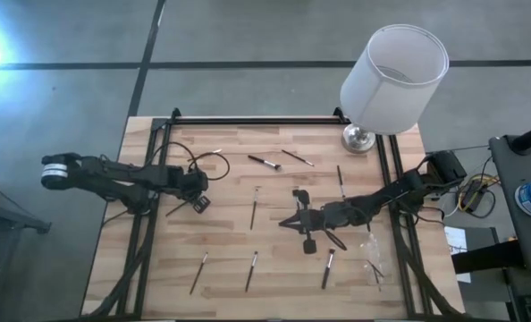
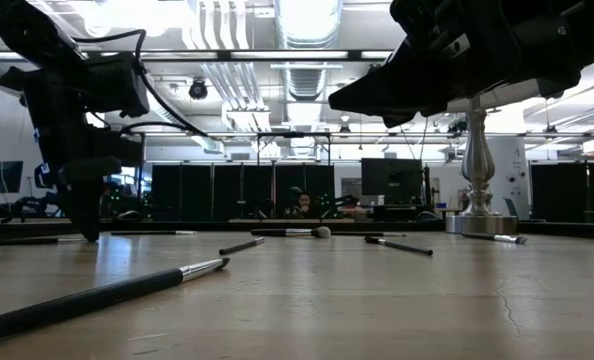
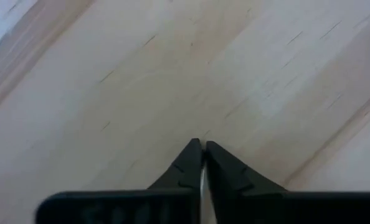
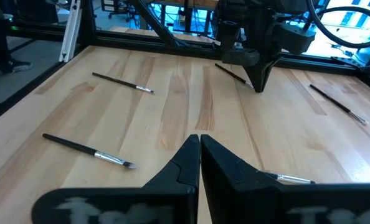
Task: Put items in baskets/containers
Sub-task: Put the foundation brush into the transparent organizer
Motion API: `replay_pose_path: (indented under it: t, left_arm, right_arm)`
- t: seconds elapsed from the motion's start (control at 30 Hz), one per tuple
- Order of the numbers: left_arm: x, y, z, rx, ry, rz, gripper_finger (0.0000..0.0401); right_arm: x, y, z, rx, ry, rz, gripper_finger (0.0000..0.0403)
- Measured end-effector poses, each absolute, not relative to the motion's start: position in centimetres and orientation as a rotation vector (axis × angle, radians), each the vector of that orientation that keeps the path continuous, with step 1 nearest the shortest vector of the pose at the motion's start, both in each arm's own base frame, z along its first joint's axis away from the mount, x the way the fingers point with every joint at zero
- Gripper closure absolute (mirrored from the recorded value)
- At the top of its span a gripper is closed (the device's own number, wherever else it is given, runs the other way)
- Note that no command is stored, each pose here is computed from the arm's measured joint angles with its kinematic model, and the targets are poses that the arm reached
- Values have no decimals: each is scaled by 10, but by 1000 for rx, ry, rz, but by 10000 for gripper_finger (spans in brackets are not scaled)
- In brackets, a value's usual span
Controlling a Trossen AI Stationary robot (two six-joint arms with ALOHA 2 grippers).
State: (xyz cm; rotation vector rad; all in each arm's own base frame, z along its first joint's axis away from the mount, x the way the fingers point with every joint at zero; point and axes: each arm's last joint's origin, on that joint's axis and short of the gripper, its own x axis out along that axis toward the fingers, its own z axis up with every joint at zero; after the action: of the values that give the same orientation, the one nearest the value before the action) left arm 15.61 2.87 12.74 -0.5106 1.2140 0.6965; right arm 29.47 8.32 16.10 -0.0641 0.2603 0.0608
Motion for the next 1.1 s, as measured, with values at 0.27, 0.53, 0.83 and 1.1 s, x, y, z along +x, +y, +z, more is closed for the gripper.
replay_pose_path:
  t: [0.27, 0.53, 0.83, 1.1]
  left_arm:
    - [162, 25, 135, -472, 1196, 680, 400]
    - [178, 8, 155, -420, 980, 607, 401]
    - [205, -19, 171, -407, 486, 378, 401]
    - [213, -37, 189, -370, 112, 183, 401]
  right_arm:
    - [295, 83, 161, -63, 261, 60, 394]
    - [291, 85, 157, -77, 274, 69, 394]
    - [281, 89, 151, -67, 250, 17, 394]
    - [281, 87, 160, 54, 139, -44, 393]
